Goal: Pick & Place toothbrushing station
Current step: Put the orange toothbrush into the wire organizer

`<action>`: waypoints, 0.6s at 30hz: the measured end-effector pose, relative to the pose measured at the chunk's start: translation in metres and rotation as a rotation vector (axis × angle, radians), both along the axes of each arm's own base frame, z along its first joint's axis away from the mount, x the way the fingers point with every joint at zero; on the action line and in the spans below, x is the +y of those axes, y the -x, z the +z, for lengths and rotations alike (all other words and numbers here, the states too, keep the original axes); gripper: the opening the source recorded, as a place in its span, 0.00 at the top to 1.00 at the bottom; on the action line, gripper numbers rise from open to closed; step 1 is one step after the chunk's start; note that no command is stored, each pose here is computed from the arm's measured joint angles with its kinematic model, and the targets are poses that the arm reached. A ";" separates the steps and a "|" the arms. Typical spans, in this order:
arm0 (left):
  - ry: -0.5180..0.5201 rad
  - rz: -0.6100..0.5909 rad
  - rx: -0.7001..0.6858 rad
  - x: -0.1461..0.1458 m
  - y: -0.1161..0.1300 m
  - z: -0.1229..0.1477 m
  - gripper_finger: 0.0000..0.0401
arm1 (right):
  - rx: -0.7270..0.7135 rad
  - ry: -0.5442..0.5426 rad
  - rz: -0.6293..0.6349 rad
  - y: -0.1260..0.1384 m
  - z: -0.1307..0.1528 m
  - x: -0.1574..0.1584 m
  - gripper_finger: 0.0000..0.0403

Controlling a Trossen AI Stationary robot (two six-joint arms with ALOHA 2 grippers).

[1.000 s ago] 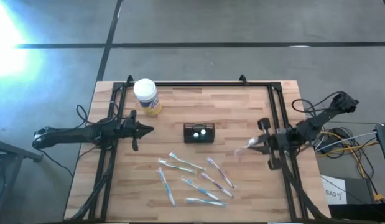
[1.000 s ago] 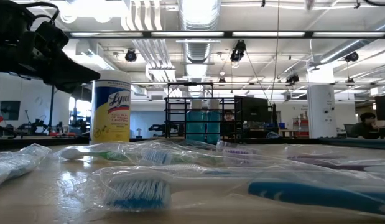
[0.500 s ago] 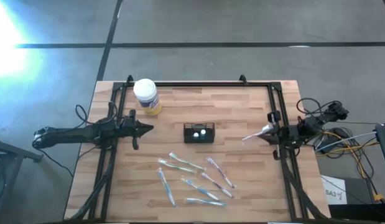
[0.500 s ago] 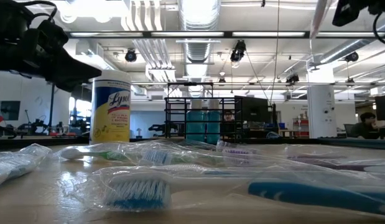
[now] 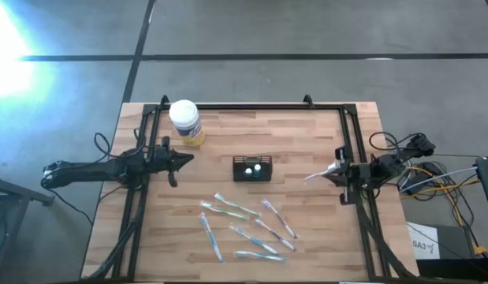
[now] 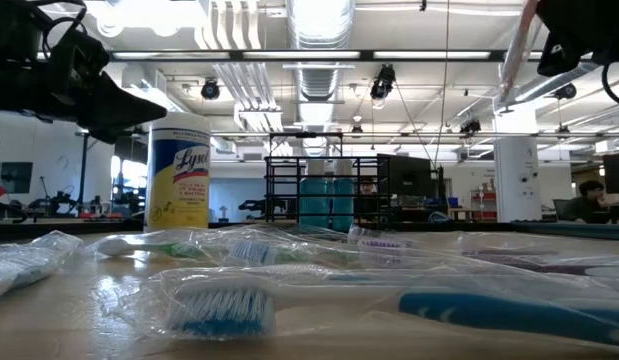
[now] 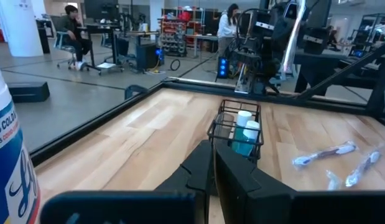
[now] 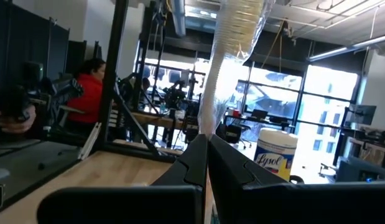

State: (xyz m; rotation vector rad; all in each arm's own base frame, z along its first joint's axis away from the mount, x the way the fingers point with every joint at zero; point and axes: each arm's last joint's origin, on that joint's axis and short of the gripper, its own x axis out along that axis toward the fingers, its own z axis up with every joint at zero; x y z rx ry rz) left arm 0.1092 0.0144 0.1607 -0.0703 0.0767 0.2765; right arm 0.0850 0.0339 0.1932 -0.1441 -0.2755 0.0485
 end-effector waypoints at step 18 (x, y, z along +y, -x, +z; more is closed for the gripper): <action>0.056 0.021 -0.031 0.000 0.000 0.005 0.94 | -0.062 -0.020 -0.080 0.000 0.007 -0.003 0.98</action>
